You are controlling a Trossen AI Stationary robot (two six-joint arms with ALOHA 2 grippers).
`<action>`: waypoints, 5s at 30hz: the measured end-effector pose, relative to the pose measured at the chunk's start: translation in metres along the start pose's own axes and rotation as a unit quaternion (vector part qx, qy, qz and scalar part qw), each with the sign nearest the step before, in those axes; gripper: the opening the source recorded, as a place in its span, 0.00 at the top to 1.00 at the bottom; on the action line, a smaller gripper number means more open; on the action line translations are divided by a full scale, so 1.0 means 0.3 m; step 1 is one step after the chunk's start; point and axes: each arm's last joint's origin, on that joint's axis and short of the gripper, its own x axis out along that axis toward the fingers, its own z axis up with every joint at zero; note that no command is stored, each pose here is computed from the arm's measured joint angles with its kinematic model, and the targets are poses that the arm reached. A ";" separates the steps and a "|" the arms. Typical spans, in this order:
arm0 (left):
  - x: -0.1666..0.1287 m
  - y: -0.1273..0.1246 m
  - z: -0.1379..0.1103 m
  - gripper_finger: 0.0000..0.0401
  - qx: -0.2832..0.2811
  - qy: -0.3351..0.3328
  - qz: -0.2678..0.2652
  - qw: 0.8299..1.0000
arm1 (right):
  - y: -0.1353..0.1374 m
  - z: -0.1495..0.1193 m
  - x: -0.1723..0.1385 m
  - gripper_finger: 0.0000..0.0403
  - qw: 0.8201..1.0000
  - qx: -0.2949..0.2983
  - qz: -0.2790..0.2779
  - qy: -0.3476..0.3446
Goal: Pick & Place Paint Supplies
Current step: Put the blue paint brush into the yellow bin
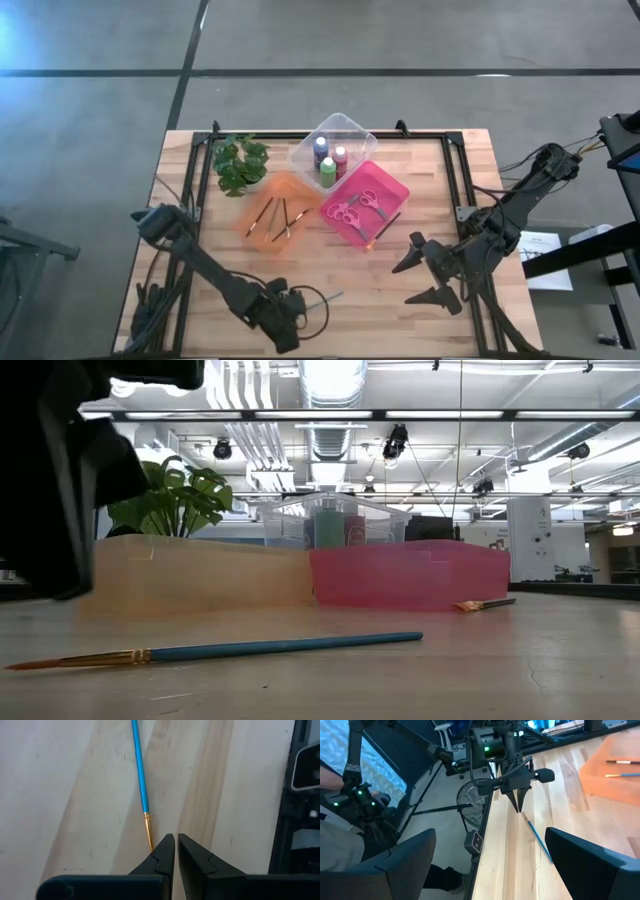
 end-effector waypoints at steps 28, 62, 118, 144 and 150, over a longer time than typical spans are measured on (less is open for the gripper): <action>0.047 0.042 0.016 0.82 -0.009 0.005 0.024 1.000 | -0.004 -0.009 0.004 0.08 1.000 0.007 0.002 0.000; 0.115 0.044 0.000 0.84 -0.071 0.026 0.055 0.996 | -0.006 -0.013 0.006 0.08 1.000 0.005 0.000 0.002; -0.259 0.227 0.019 1.00 -0.224 -0.165 0.229 0.933 | -0.006 -0.013 0.006 0.08 1.000 0.003 0.000 0.002; -0.219 0.618 0.051 1.00 -0.387 -0.146 0.211 0.886 | -0.007 -0.012 0.006 0.08 1.000 0.012 -0.003 0.000; -0.212 0.618 0.047 1.00 -0.391 -0.147 0.203 0.886 | -0.007 -0.012 0.006 0.08 1.000 0.012 -0.003 0.000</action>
